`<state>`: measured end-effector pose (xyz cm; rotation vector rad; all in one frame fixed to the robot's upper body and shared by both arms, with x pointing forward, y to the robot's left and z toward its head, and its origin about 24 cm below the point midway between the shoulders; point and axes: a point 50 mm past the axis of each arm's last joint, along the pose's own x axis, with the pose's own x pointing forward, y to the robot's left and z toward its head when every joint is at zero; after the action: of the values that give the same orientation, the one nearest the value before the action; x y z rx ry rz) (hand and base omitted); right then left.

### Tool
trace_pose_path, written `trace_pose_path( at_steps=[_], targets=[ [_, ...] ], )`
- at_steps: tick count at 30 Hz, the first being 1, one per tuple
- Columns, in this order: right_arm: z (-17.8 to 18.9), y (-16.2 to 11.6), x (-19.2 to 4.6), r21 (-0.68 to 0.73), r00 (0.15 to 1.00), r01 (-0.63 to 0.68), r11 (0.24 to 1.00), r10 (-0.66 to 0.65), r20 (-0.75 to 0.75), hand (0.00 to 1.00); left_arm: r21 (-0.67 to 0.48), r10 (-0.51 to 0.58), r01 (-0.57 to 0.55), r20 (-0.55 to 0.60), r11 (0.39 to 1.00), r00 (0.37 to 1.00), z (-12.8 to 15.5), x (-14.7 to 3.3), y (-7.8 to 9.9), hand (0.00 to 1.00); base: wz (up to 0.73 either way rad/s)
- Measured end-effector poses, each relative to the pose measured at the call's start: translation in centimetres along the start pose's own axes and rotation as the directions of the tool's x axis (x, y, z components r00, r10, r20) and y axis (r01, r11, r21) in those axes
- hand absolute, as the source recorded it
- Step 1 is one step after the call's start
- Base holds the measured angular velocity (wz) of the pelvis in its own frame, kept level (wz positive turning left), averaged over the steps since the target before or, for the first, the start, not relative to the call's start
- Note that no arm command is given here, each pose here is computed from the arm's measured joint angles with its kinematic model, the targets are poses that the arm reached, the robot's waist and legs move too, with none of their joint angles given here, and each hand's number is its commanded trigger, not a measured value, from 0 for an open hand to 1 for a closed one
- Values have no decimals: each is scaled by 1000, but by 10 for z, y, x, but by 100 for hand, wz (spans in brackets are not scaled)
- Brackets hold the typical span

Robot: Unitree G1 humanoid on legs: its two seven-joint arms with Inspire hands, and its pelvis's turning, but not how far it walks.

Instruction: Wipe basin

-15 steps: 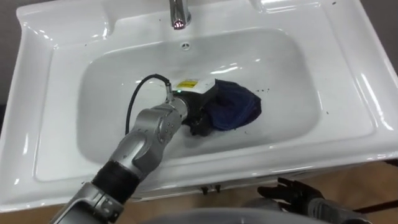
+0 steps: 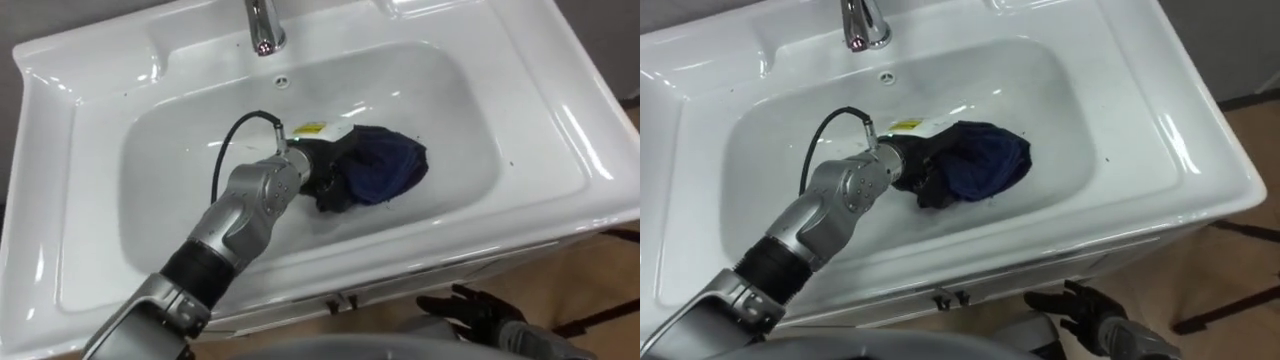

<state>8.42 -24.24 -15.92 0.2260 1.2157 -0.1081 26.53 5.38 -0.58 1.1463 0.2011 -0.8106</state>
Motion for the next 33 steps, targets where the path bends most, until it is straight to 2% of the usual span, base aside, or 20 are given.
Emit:
trace_pose_path(
  at_steps=[4, 18, 26, 33],
  targets=[
    [0, 1, 0, 10, 1000, -3, 1000, 3, 3, 0, 9, 17, -17, 32, 1000, 999, 11, 3, 0, 100, -2],
    [-2, 3, 1, 46, 1000, -7, 999, 7, 7, 0, -3, 41, -41, 66, 999, 997, 22, 3, 4, 100, 0],
    [-3, 4, 1, 55, 1000, -8, 998, 9, -14, 0, 10, 44, -44, 49, 999, 998, 19, 7, 7, 100, -1],
    [-4, 5, 1, 58, 999, -10, 998, 12, -30, 0, 3, 66, -66, 5, 998, 998, 9, 11, 2, 100, -2]
  ],
)
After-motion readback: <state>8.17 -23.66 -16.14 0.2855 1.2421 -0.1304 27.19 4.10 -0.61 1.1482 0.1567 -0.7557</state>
